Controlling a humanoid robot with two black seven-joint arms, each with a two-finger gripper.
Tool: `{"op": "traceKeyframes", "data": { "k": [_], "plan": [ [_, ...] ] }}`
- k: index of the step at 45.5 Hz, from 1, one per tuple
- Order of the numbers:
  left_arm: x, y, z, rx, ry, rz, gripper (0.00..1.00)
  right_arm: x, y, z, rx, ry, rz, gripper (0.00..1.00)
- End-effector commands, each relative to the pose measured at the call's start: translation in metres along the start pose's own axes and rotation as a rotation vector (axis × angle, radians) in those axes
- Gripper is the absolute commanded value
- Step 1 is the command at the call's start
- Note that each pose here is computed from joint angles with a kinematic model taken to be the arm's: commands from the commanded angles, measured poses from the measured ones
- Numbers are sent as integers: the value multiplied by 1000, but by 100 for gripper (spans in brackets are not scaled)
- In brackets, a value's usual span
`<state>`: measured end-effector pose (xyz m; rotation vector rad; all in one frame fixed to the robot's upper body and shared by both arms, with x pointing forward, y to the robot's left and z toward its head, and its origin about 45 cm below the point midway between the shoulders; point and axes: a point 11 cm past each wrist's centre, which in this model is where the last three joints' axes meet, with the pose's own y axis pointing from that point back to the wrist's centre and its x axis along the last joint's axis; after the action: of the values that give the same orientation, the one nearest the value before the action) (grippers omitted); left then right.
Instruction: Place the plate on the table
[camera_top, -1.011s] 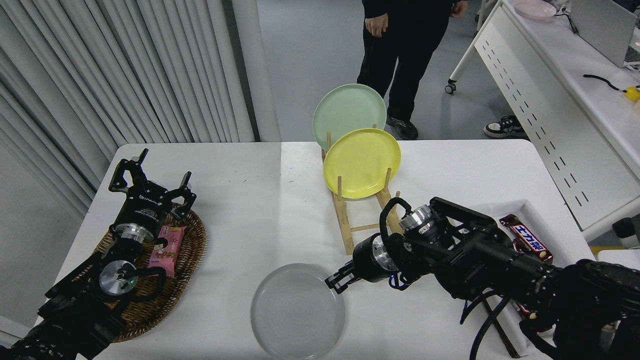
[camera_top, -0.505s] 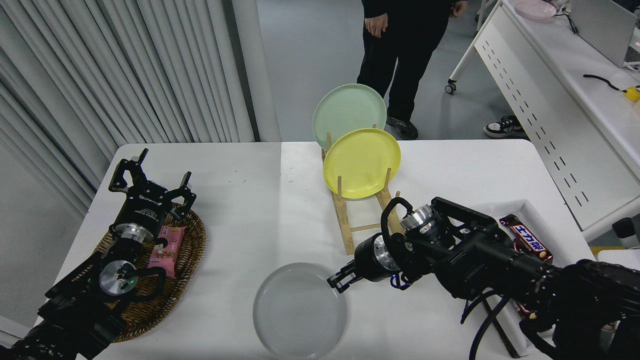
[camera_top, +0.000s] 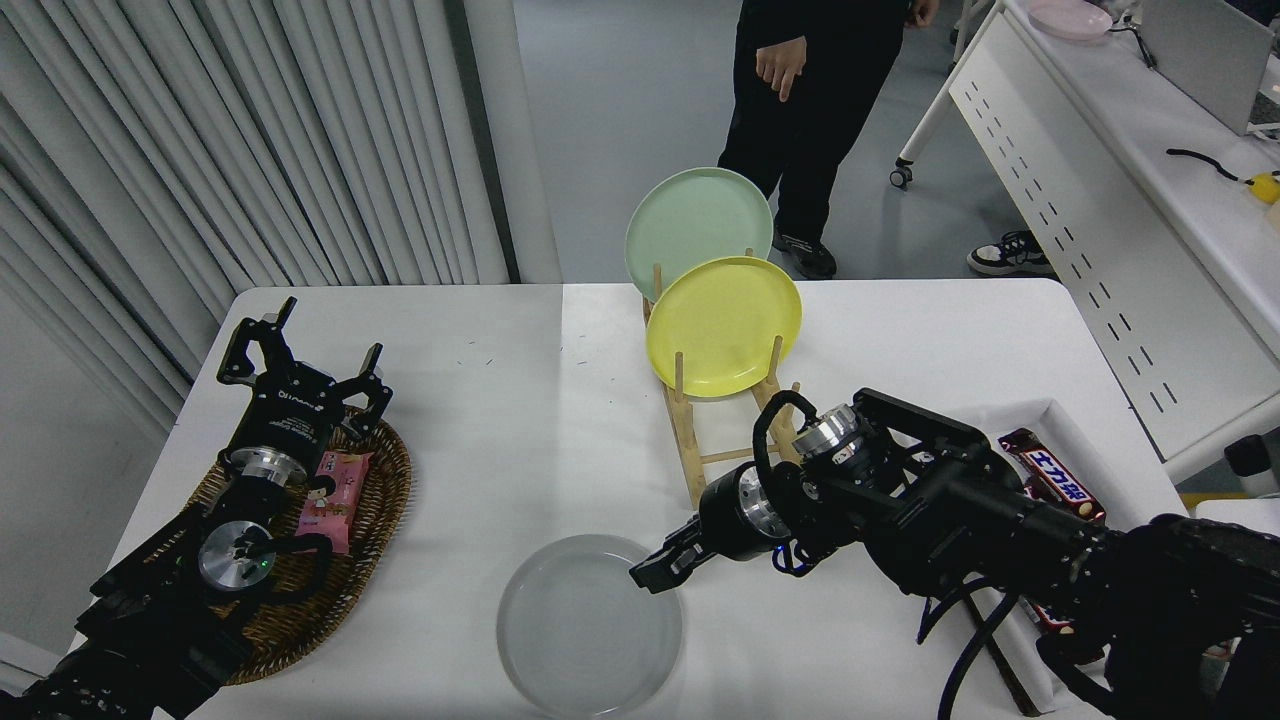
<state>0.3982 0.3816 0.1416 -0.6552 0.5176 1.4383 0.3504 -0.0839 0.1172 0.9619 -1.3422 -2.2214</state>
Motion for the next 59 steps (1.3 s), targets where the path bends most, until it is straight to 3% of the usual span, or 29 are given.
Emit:
{"op": "traceKeyframes", "data": {
  "k": [1,34,59],
  "plan": [
    [0,0,0,-1,0,1,100,-12,16,11,-48,38,-52,100],
    [0,0,0,-1,0,0,100,-54,82,40,-19,293,-163,100],
    [0,0,0,-1,0,1,100,-99,163,16,122,529,-553,100]
  ]
}}
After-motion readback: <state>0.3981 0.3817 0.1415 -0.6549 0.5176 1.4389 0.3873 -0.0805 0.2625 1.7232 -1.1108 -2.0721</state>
